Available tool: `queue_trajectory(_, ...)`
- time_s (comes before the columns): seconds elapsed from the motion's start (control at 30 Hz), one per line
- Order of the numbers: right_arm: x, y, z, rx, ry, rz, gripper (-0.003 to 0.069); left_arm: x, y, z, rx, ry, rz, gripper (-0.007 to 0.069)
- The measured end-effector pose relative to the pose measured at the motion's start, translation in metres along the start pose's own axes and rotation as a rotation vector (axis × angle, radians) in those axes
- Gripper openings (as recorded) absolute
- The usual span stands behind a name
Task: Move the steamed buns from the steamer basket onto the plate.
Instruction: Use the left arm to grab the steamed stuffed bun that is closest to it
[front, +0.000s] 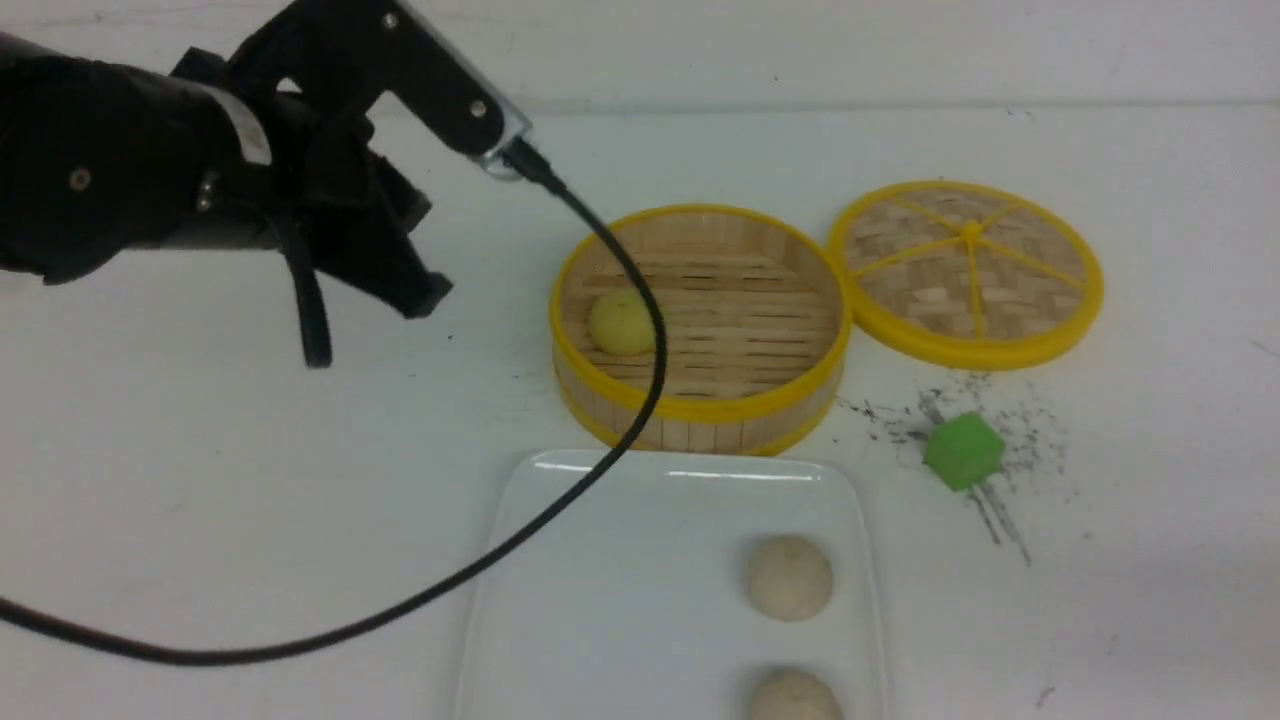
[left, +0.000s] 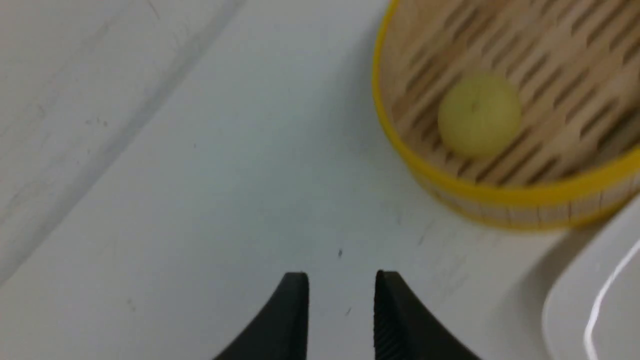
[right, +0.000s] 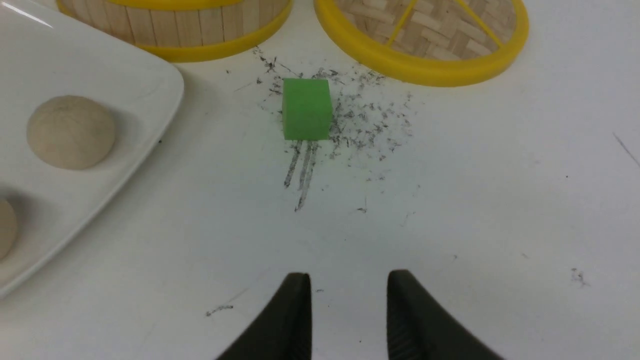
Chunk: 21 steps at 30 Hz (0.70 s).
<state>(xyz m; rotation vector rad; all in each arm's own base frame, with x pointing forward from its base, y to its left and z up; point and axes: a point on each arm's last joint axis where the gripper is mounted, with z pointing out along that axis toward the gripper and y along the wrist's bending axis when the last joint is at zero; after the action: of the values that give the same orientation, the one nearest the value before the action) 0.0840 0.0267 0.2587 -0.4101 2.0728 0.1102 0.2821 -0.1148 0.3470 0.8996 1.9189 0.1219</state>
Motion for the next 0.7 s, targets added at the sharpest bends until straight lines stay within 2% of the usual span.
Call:
queue_trajectory(0.07, 0.0, 0.0, 0.0, -0.002, 0.0, 0.003, 0.0242, -0.001, -0.002, 0.008, 0.011, -0.019, -0.131, 0.0244)
queue_trajectory(0.13, 0.0, 0.0, 0.0, -0.003, 0.001, 0.004, 0.0242, 0.002, -0.005, 0.018, 0.029, 0.018, -0.201, 0.0266)
queue_trajectory(0.23, 0.0, 0.0, 0.0, -0.004, 0.001, 0.005, 0.0242, 0.012, -0.011, 0.039, 0.081, 0.177, -0.263, 0.03)
queue_trajectory(0.4, 0.0, 0.0, 0.0, -0.004, -0.001, 0.005, 0.0242, 0.017, -0.018, 0.065, 0.16, 0.328, -0.312, 0.0315)
queue_trajectory(0.47, 0.0, 0.001, 0.0, -0.006, -0.001, 0.008, 0.0242, 0.015, -0.024, 0.076, 0.235, 0.372, -0.318, 0.0319)
queue_trajectory(0.7, 0.0, 0.002, 0.0, -0.019, 0.002, 0.028, 0.0242, 0.001, -0.031, 0.078, 0.381, 0.306, -0.276, 0.0321)
